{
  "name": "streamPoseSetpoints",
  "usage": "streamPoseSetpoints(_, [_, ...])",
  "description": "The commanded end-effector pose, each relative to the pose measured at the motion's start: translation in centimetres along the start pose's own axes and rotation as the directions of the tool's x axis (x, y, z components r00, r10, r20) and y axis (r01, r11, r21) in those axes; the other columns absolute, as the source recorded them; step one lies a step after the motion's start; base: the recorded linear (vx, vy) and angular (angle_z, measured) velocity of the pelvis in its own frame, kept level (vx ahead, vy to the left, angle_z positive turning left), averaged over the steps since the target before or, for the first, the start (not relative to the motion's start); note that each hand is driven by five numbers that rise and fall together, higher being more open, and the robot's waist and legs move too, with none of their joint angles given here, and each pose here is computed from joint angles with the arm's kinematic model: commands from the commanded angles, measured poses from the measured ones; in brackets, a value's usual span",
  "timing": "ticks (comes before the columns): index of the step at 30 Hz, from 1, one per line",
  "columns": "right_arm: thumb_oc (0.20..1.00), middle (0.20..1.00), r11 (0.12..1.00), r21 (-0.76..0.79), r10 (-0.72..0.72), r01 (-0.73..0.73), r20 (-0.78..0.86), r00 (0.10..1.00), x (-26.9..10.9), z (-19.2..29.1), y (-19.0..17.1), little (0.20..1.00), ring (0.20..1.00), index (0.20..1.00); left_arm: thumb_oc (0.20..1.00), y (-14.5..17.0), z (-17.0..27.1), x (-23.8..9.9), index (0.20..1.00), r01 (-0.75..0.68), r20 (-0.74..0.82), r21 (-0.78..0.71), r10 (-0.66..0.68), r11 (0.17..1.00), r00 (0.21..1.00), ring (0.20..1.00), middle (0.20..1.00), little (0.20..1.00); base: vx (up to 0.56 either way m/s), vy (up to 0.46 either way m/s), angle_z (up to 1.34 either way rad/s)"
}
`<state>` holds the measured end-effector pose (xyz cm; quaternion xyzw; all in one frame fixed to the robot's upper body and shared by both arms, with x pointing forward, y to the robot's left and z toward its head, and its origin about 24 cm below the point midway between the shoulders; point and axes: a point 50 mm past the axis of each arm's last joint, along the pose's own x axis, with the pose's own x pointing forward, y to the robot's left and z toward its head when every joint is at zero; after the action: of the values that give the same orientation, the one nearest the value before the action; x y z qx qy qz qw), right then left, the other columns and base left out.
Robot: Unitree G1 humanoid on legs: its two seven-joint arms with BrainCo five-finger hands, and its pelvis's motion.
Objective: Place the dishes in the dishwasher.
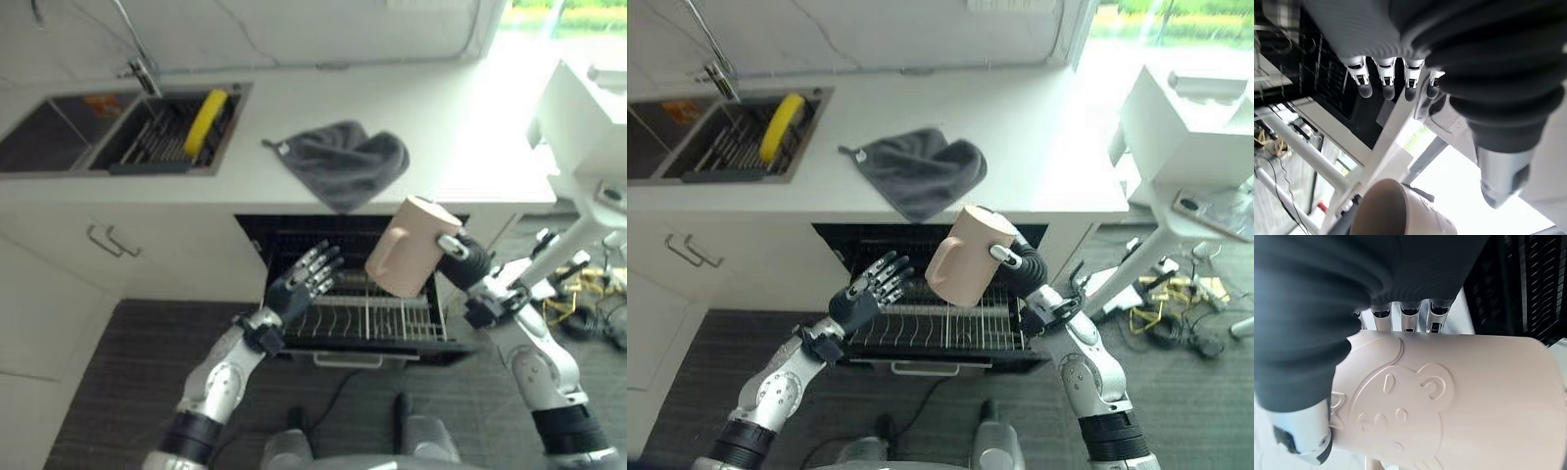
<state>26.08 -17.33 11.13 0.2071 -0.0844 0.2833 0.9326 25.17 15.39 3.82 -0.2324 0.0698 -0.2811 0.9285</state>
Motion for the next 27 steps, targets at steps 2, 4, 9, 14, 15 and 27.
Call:
streamPoseSetpoints(2, [0.2,0.2,0.998,-0.006,0.058,-0.058,0.221,0.974,1.0,3.1,1.3,0.2,0.2,0.2,1.0,0.2,2.9,0.2,1.0,-0.057,0.066,0.209,0.044,0.976,0.997,1.0,1.0,1.0,0.03,-0.012,0.07])
streamPoseSetpoints(4, [0.2,0.2,0.998,-0.02,0.059,-0.056,0.218,0.974,1.0,3.0,1.4,0.2,0.2,0.2,1.0,0.2,2.9,0.1,1.0,-0.066,0.058,0.203,0.055,0.977,0.997,1.0,1.0,1.0,0.02,-0.016,0.08])
streamPoseSetpoints(9, [0.2,0.2,1.0,-0.006,0.017,-0.016,0.247,0.969,1.2,3.5,1.0,0.2,0.2,0.2,1.0,0.2,3.7,0.4,1.0,-0.126,0.053,0.349,0.115,0.929,0.992,1.0,1.0,1.0,-0.04,-0.02,0.04])
streamPoseSetpoints(14, [0.2,0.2,0.999,0.03,-0.021,0.014,0.254,0.967,1.2,3.9,0.3,0.2,0.2,0.2,1.0,2.1,4.9,-0.1,1.0,-0.246,0.061,0.689,0.283,0.682,0.957,1.0,1.0,1.0,0.02,0.026,-0.05])
streamPoseSetpoints(15, [0.2,0.2,0.999,0.039,-0.022,0.013,0.256,0.966,1.2,4.0,0.2,0.2,0.2,0.2,1.0,2.7,5.7,-0.4,1.0,-0.236,0.06,0.803,0.319,0.547,0.946,1.0,1.0,1.0,0.03,0.051,0.01])
streamPoseSetpoints(27, [0.2,0.2,0.999,0.043,-0.018,0.007,0.256,0.966,1.2,4.8,-0.7,0.2,0.2,0.2,1.0,5.1,8.1,-1.4,1.0,0.317,-0.222,0.945,0.559,-0.079,0.799,1.0,1.0,1.0,-0.02,0.029,0.03])
